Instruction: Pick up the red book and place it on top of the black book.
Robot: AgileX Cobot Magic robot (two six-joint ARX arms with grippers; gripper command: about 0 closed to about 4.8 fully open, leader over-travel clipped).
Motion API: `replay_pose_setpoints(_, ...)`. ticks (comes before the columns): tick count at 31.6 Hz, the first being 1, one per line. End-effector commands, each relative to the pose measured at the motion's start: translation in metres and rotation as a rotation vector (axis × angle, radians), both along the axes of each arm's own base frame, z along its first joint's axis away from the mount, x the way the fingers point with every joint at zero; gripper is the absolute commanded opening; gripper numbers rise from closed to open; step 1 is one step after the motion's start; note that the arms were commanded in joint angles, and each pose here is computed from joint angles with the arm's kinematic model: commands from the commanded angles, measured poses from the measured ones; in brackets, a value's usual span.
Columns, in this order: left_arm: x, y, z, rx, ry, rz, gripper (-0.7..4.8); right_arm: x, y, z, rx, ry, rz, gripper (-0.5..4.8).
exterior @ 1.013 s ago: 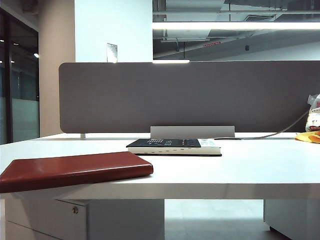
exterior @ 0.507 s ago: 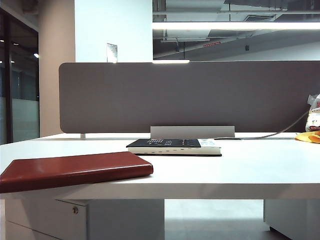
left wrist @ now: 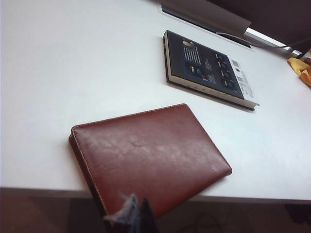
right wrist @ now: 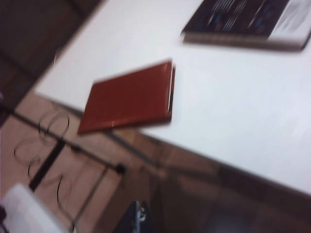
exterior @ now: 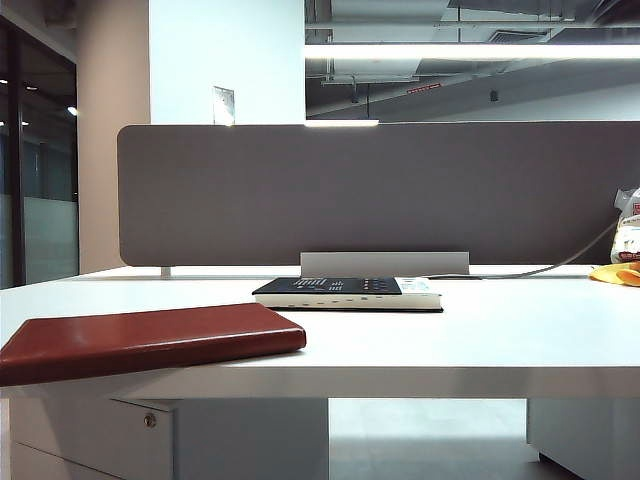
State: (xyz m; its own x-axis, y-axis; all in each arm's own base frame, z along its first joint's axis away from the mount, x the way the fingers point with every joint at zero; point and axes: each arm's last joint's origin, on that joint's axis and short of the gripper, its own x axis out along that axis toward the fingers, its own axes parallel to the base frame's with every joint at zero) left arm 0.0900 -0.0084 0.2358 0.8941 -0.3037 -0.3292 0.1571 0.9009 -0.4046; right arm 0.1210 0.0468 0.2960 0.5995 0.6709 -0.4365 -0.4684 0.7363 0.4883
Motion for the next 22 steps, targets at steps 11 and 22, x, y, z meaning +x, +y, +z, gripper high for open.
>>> replay_pose_setpoints(11,0.014,-0.003,-0.010,-0.062,0.144,-0.086,-0.06,0.013,0.033,-0.003,-0.059,-0.011,0.098,-0.03)
replay_pose_setpoints(22,0.037,-0.004,-0.021,-0.123,0.255,-0.092,-0.03,0.013,0.033,-0.002,-0.058,-0.013,0.098,-0.03)
